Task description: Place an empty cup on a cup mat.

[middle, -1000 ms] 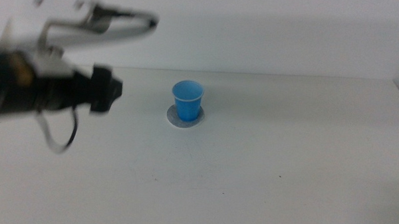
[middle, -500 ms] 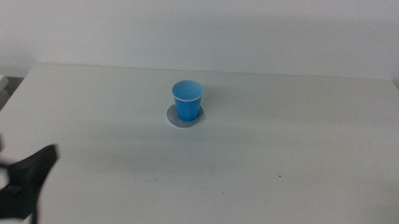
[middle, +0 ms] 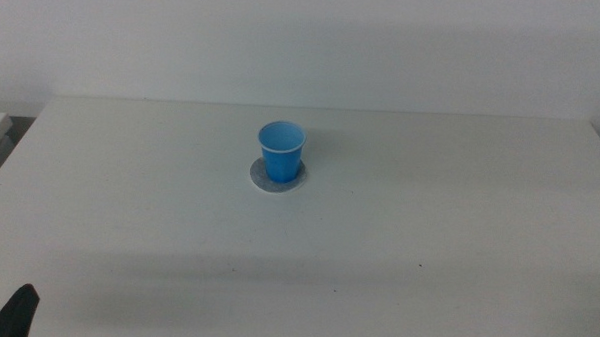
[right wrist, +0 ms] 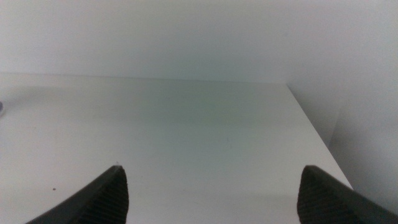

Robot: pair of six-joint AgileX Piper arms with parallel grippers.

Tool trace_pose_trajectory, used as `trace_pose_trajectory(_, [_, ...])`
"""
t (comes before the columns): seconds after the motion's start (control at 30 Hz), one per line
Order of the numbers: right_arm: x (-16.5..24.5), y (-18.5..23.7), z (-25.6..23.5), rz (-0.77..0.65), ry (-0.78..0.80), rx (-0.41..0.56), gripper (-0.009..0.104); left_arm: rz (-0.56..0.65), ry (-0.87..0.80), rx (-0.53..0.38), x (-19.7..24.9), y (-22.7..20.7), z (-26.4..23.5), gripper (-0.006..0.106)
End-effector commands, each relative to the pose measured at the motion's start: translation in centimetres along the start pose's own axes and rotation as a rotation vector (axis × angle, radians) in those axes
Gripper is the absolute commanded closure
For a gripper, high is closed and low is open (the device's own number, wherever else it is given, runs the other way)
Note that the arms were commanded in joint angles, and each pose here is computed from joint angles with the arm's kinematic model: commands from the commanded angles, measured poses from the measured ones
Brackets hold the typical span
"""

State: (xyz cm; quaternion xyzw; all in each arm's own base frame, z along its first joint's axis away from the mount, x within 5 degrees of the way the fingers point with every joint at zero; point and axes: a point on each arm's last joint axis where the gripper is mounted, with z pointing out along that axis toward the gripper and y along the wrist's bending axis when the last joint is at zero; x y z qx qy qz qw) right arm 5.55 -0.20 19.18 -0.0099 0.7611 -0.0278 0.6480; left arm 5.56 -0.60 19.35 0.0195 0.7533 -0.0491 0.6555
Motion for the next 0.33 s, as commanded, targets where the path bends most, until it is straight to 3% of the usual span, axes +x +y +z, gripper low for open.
trace_pose_trajectory(0.0, [0.02, 0.00, -0.01, -0.011, -0.008, 0.000, 0.002, 0.007, -0.017, -0.004, -0.09, 0.03, -0.02, 0.007])
trace_pose_trajectory(0.3, [0.02, 0.00, -0.01, -0.011, -0.008, 0.000, 0.002, 0.008, -0.042, -0.004, -0.32, 0.03, -0.03, 0.007])
